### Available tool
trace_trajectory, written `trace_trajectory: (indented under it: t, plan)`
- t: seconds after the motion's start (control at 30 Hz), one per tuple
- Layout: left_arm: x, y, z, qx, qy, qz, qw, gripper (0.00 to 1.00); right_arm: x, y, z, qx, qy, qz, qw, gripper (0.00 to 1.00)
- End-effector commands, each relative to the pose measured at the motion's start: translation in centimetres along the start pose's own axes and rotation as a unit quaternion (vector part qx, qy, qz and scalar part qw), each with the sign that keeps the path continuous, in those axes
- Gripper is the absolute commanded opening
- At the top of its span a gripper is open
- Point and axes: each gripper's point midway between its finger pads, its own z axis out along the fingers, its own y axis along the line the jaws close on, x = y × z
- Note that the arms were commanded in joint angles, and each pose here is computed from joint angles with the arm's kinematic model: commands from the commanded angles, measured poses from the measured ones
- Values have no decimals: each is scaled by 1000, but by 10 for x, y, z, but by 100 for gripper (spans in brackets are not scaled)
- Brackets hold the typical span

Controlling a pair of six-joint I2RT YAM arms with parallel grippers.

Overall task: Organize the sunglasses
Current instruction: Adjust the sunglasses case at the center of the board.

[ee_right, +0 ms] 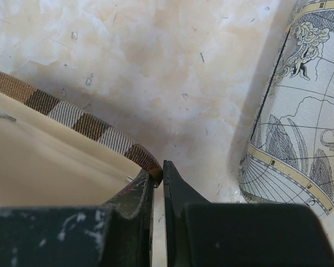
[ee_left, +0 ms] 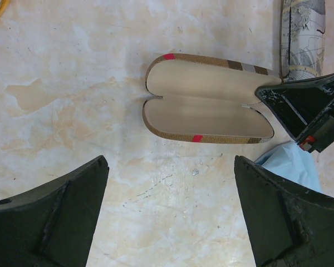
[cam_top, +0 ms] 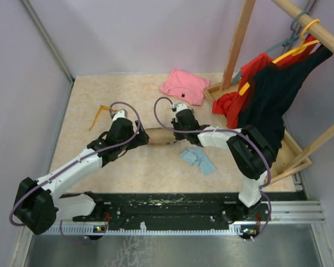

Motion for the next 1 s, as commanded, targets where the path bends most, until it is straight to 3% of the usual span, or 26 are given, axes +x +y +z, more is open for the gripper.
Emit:
trace_trajectory:
  t: [0.0, 0.2, 0.37, 0.6, 0.77, 0.97]
  plan:
    - [-9, 1, -4, -3, -16, -5, 1000, 99, -38, 10, 2, -31, -51, 4, 998, 7]
    - [-7, 15, -2, -30, -16, 29, 999, 99, -42, 12, -1, -37, -53, 4, 998, 18]
    - [-14, 15, -8, -34, -25, 36, 998, 99, -49, 9, -9, -36, -62, 8, 997, 33]
    - [-30, 20, -19, -45, -60, 35, 997, 99, -61, 8, -32, -37, -81, 12, 996, 47]
    - [-39, 23, -30, -47, -75, 48, 995, 99, -70, 1, -64, -25, -107, 26, 994, 51]
    - [-44, 11, -40, 14, -109, 52, 993, 99, -44, -27, -97, 38, -101, 93, 990, 53]
